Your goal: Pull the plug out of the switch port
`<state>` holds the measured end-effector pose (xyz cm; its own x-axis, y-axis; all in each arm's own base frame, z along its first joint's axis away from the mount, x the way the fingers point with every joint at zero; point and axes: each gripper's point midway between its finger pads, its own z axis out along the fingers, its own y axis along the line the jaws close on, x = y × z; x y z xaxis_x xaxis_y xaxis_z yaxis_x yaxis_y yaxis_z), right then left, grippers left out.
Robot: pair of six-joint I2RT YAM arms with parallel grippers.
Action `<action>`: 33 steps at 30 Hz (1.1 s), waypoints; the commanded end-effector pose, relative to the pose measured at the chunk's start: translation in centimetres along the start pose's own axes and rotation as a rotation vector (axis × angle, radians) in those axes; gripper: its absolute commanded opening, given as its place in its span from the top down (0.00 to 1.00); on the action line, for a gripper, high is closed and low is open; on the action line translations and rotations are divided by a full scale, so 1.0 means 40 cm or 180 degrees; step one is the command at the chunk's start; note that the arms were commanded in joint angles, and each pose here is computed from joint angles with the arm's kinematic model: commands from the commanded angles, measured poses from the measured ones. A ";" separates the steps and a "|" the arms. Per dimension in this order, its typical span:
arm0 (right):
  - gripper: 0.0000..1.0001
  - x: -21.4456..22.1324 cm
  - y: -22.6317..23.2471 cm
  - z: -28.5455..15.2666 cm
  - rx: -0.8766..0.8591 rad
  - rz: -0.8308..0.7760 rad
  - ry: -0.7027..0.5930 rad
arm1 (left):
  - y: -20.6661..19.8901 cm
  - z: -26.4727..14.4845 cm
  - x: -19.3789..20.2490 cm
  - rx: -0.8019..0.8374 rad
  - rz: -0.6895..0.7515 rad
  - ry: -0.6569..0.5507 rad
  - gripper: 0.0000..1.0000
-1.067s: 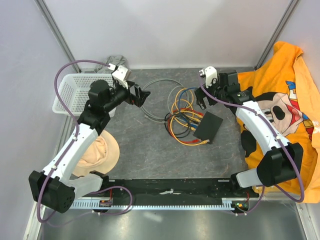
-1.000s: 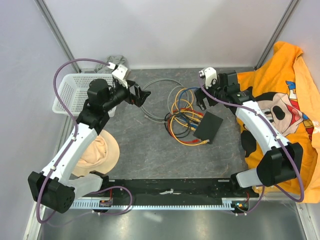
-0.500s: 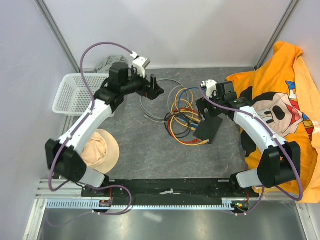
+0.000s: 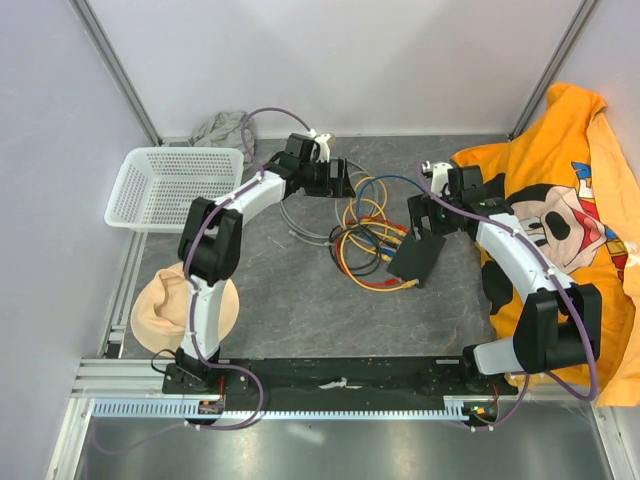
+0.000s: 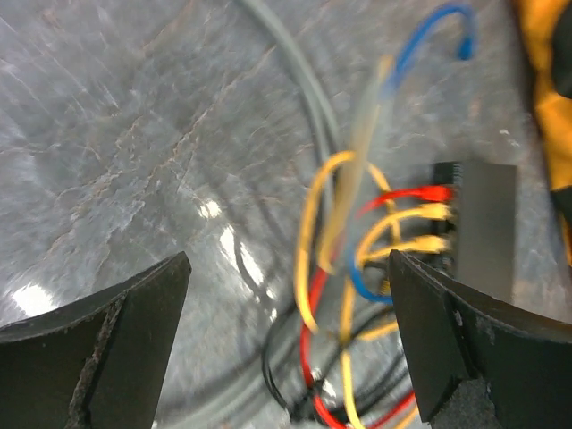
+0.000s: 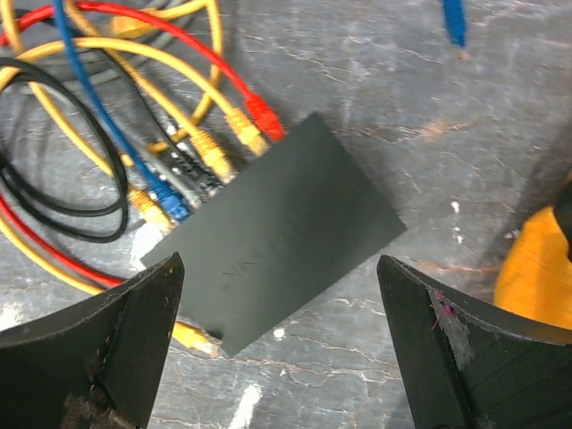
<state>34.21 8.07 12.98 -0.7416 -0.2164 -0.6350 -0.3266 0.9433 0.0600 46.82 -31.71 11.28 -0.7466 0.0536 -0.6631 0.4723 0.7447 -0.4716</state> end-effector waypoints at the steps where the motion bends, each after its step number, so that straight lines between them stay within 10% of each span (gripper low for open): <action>1: 0.02 0.014 -0.025 0.007 0.0080 0.0032 0.0071 | -0.097 0.017 -0.091 0.0576 -0.0058 -0.0204 0.01; 33: 0.02 0.163 -0.103 0.148 0.0268 0.1172 0.0727 | -0.129 -0.035 -0.028 0.0817 0.0090 0.0037 0.03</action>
<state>33.17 4.11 3.57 -0.9287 0.0821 -0.3616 0.0204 0.9850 0.1713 45.08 -35.61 12.69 -0.7765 0.0774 -0.6253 0.5614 0.5356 -0.6308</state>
